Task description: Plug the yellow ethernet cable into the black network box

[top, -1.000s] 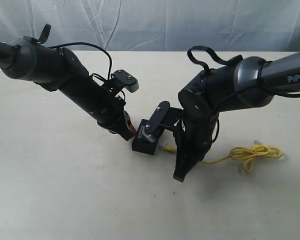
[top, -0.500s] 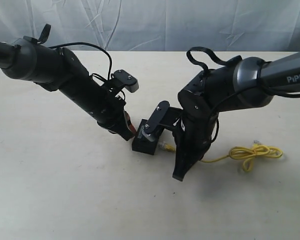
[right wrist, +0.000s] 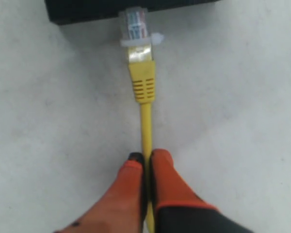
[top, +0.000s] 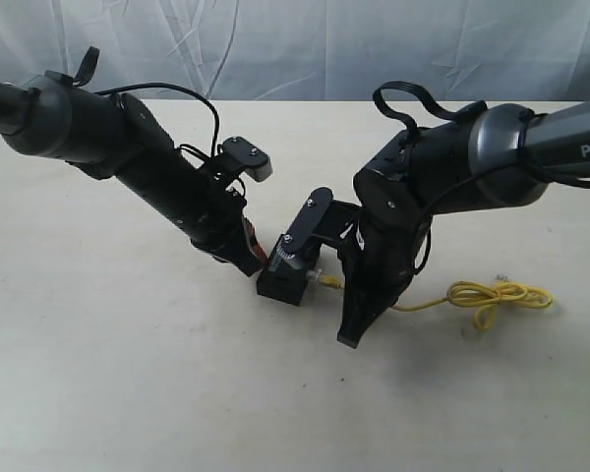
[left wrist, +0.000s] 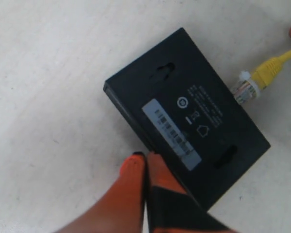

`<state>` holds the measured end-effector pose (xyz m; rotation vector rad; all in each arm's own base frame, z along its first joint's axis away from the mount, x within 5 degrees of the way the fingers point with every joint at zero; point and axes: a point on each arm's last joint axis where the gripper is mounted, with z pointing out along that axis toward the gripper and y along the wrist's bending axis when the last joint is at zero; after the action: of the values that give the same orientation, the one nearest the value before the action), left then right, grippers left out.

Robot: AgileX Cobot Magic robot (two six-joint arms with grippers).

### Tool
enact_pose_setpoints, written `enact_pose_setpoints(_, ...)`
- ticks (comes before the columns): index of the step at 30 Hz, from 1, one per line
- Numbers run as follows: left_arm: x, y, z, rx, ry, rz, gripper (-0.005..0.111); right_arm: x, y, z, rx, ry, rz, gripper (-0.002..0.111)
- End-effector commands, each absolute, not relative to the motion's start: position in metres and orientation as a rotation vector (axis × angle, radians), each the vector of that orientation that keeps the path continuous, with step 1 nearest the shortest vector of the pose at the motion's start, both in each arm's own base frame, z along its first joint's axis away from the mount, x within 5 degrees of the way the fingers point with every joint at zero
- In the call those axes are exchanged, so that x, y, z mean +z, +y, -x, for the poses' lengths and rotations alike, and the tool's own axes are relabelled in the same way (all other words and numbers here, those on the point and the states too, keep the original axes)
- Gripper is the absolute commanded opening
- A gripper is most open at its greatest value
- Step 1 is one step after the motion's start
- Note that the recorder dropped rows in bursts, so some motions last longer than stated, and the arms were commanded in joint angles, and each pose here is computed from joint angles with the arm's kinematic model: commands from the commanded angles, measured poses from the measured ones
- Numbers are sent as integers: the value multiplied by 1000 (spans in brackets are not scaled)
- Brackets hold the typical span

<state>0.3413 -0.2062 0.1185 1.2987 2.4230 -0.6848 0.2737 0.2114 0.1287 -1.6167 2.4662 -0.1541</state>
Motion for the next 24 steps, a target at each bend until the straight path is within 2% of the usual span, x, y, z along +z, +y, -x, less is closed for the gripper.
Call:
enact_pose_setpoints(1, 120, -209, -340, -695, 2417, -1310, 0, 127, 209, -273, -170, 2486, 1630, -1)
enact_pose_setpoints(24, 120, -209, -340, -695, 2417, -1310, 0, 126, 210, -271, -139, 2492, 1644, -1)
